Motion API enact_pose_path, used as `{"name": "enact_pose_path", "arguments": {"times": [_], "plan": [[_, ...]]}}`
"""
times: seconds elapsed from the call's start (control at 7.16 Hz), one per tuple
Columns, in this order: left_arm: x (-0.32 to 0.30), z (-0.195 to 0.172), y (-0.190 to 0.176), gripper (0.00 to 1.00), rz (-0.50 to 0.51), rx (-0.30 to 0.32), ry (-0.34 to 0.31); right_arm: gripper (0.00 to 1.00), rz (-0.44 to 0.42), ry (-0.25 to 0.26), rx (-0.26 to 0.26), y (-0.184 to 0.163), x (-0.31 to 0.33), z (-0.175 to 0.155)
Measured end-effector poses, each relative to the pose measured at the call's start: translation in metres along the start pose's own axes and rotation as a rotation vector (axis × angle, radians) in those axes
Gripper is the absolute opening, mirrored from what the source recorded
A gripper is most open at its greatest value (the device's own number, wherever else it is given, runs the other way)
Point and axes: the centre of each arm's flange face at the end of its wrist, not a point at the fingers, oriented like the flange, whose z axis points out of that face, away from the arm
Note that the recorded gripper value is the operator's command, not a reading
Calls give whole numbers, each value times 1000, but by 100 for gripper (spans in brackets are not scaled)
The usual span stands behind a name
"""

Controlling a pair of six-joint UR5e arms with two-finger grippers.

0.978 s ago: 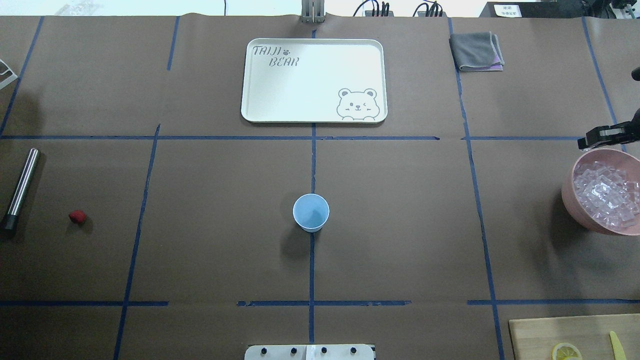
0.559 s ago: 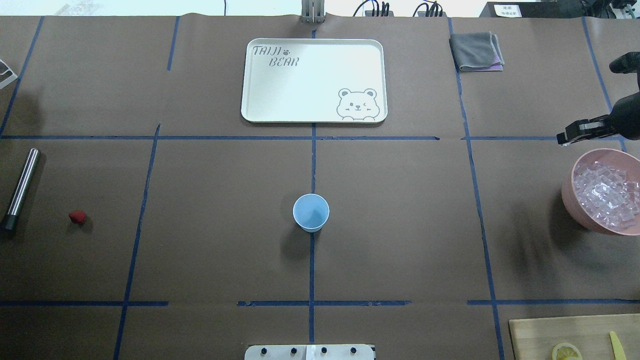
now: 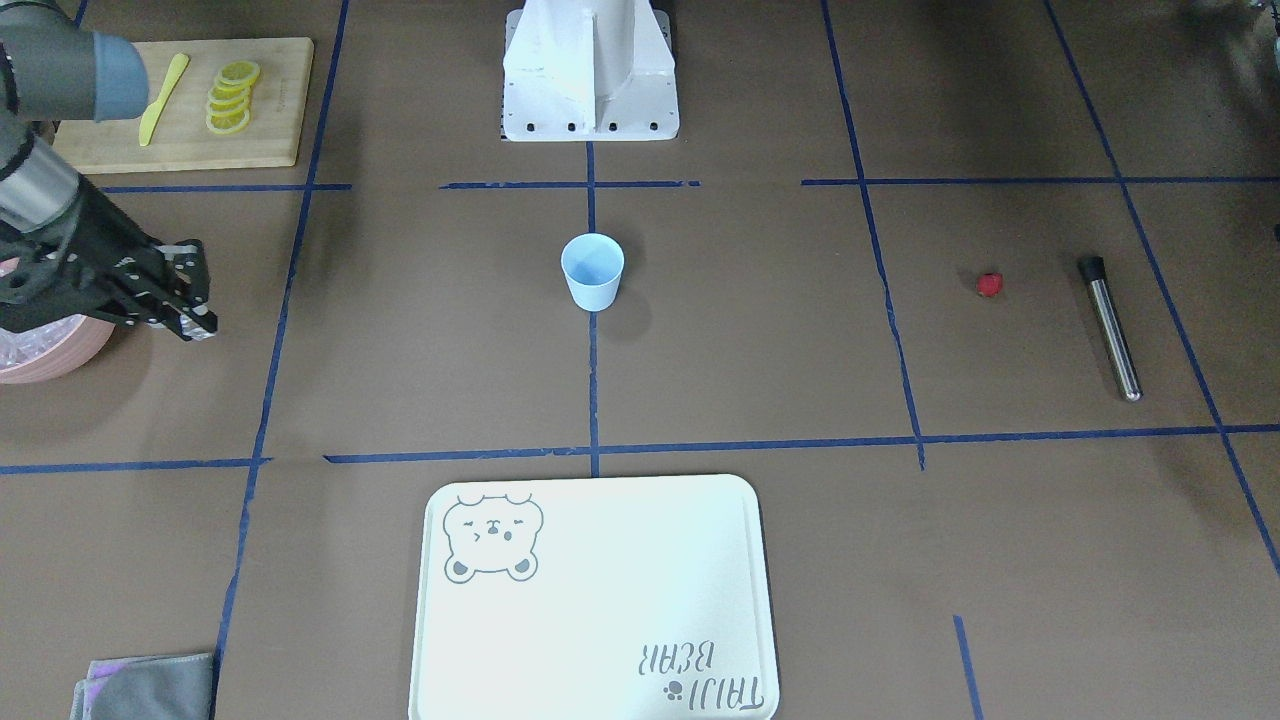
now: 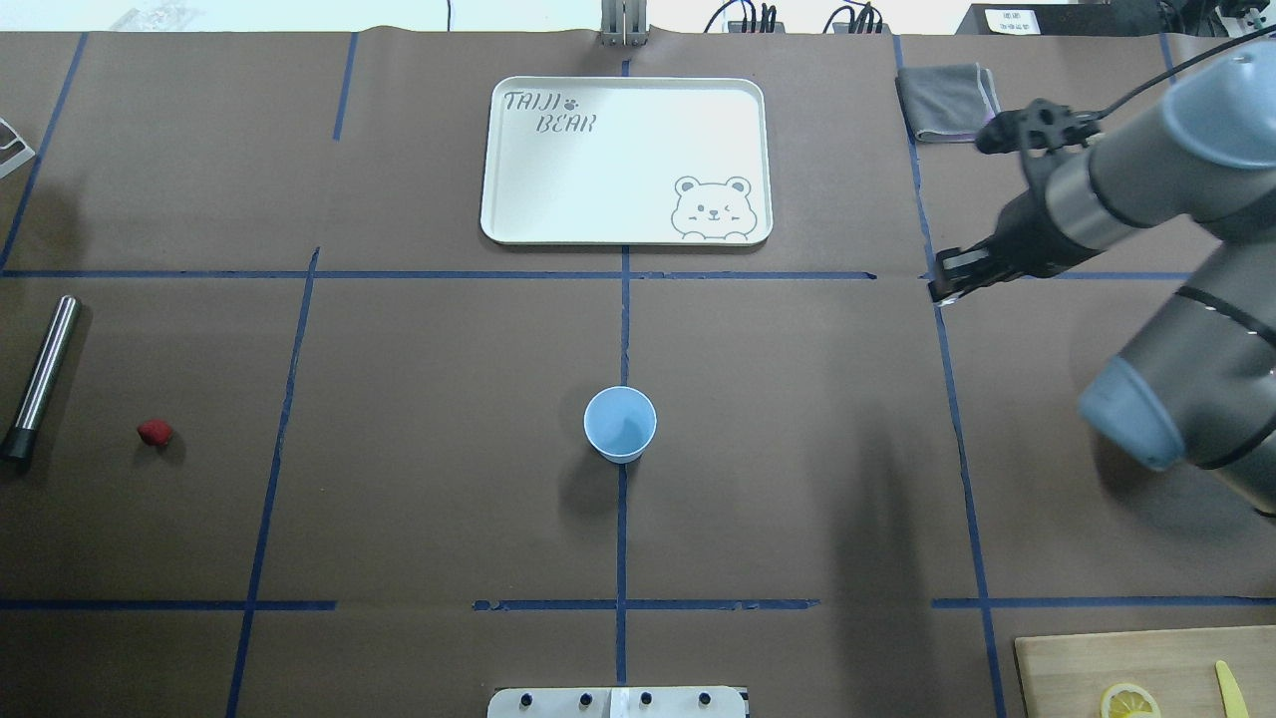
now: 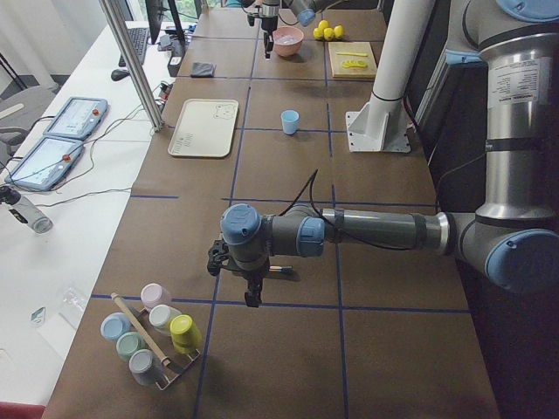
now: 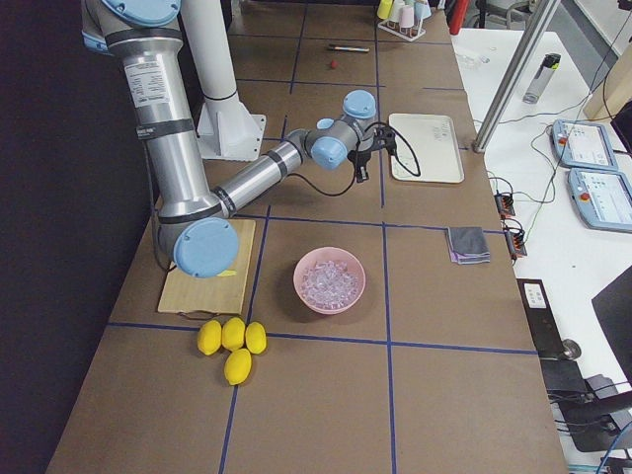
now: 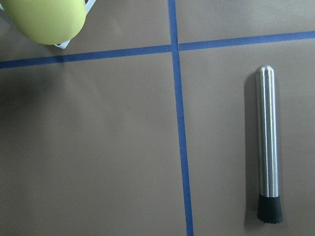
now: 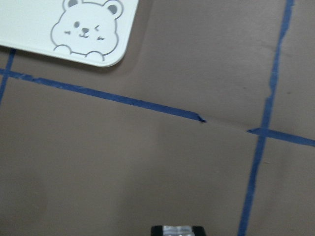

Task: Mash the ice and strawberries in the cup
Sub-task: 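Carry the ice cube with the right gripper over to the blue cup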

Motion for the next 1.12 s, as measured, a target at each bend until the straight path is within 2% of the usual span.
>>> {"name": "enact_pose_path", "arguments": {"times": [0.28, 0.56, 1.12], "plan": [[6, 0, -2, 100, 7, 2, 38, 1, 27, 26, -44, -7, -86, 8], [11, -2, -8, 100, 17, 6, 38, 2, 65, 23, -74, -3, -147, 11], [22, 9, -12, 100, 34, -18, 38, 2, 146, 14, -49, 16, -243, 29]]}}
